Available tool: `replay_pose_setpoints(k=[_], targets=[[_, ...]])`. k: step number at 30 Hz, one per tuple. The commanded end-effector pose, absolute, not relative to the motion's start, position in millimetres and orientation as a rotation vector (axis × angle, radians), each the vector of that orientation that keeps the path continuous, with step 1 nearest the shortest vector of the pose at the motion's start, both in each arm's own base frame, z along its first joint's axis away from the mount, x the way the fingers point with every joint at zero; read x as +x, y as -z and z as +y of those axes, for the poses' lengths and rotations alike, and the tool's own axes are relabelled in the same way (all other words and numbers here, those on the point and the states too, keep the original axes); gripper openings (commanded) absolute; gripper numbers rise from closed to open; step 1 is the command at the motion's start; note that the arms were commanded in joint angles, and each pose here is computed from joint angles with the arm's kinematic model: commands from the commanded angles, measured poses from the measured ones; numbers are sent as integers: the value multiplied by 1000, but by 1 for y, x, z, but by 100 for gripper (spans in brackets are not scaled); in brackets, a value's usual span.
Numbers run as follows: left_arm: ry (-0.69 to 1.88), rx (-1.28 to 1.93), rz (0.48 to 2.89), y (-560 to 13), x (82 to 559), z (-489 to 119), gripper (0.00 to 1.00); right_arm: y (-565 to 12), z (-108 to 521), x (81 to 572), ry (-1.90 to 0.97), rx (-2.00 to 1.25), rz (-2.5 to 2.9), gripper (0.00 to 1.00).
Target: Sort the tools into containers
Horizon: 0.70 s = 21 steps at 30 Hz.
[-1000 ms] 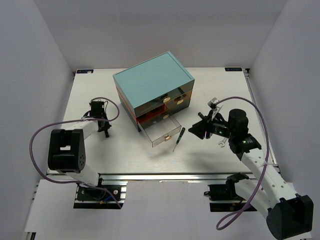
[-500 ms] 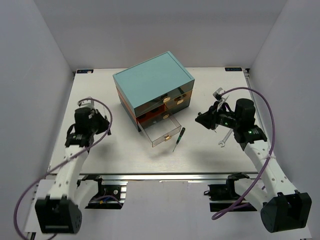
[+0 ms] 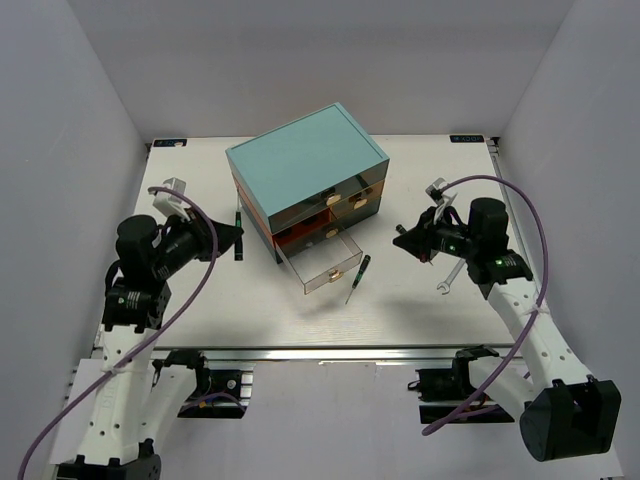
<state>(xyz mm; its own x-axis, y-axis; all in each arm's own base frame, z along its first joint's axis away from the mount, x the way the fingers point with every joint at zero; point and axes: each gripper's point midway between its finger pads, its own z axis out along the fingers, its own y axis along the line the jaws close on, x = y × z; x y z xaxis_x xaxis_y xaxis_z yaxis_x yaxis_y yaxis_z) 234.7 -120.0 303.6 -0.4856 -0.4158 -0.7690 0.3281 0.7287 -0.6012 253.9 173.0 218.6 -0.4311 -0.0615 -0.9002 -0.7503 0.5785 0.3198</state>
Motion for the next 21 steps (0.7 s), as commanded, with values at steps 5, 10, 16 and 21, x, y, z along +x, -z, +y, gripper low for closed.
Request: replay_pose_setpoints(k=[5,10,16,21], targets=[[1025,102,1877,-322,229,-169,0,-232,159,270,-814,-608,1863,3],[934,237,2019,-287,235,-238,0,-231,148,269,-752,-614,1869,4],[657,268,2128,-260,266,-251,0,-228,135,268,-675,-615,1885,6],[503,234,2172,-232,291,-247,0,-217,122,276,-602,-577,1928,26]])
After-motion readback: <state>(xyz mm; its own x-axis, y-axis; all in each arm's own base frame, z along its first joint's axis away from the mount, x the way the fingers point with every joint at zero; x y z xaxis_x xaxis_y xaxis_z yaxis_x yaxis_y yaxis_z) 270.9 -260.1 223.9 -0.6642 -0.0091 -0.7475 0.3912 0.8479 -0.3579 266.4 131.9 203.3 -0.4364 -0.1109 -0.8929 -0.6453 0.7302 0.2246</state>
